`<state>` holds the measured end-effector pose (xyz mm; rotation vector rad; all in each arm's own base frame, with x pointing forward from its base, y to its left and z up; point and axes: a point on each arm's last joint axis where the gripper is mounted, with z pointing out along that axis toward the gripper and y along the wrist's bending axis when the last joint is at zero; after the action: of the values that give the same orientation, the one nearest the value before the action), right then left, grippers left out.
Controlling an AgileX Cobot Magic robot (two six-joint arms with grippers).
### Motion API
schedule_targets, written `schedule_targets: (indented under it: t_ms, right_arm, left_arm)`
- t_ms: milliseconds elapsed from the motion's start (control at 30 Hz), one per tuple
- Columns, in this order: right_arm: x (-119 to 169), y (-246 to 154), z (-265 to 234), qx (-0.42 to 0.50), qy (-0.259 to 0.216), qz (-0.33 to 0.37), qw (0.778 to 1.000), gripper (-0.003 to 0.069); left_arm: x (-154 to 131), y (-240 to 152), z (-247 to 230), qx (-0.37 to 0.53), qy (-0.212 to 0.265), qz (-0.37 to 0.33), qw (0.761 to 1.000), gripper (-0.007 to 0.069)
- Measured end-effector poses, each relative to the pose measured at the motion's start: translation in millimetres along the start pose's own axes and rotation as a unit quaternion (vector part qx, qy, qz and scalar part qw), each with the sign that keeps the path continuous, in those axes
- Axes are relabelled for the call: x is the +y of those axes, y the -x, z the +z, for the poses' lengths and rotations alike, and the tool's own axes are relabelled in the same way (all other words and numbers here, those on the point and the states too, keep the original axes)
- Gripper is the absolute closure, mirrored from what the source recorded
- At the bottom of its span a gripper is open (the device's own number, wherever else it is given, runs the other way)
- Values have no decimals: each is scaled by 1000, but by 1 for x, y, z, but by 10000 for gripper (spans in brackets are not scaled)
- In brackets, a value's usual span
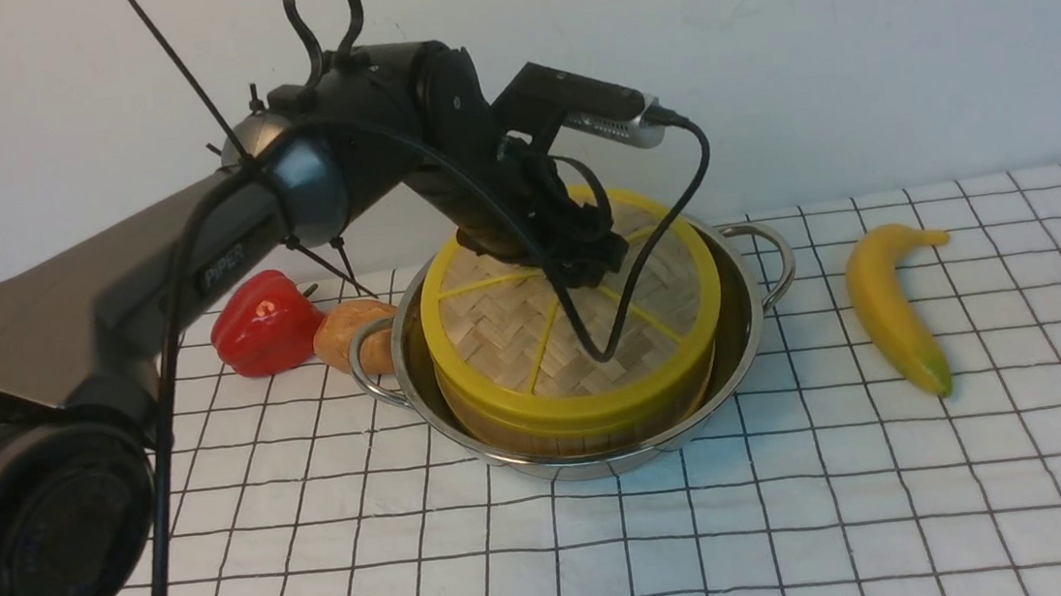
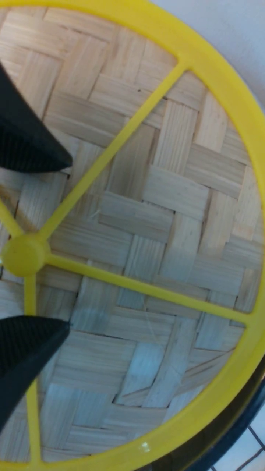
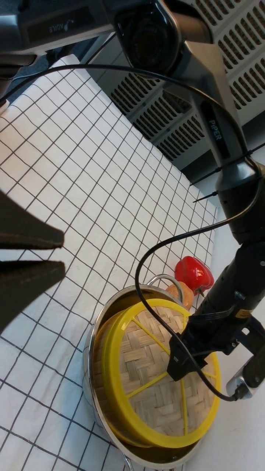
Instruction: Place the steamer in the pot on the white tablecloth, and put the lid on the steamer.
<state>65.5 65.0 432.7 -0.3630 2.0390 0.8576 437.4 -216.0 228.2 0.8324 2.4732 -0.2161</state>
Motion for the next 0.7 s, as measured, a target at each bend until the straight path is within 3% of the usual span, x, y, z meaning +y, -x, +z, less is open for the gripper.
schedule_targets:
  t_ms: [267, 400, 500, 600, 700]
  right_arm:
    - [0, 0, 0, 0, 0, 0, 1000, 583]
    - [0, 0, 0, 0, 0, -5, 1000, 580]
    - [0, 0, 0, 0, 0, -12, 1000, 576]
    - [0, 0, 0, 0, 0, -25, 1000, 572]
    - [0, 0, 0, 0, 0, -35, 999, 567]
  left_arm:
    - [0, 10, -29, -38, 13, 7, 999, 101]
    - [0, 21, -78, -79, 39, 30, 996, 151]
    - [0, 20, -117, -83, 62, 49, 993, 291]
    - [-2, 15, -156, -77, 74, 57, 993, 505]
    - [-6, 10, -189, -84, 78, 58, 992, 616]
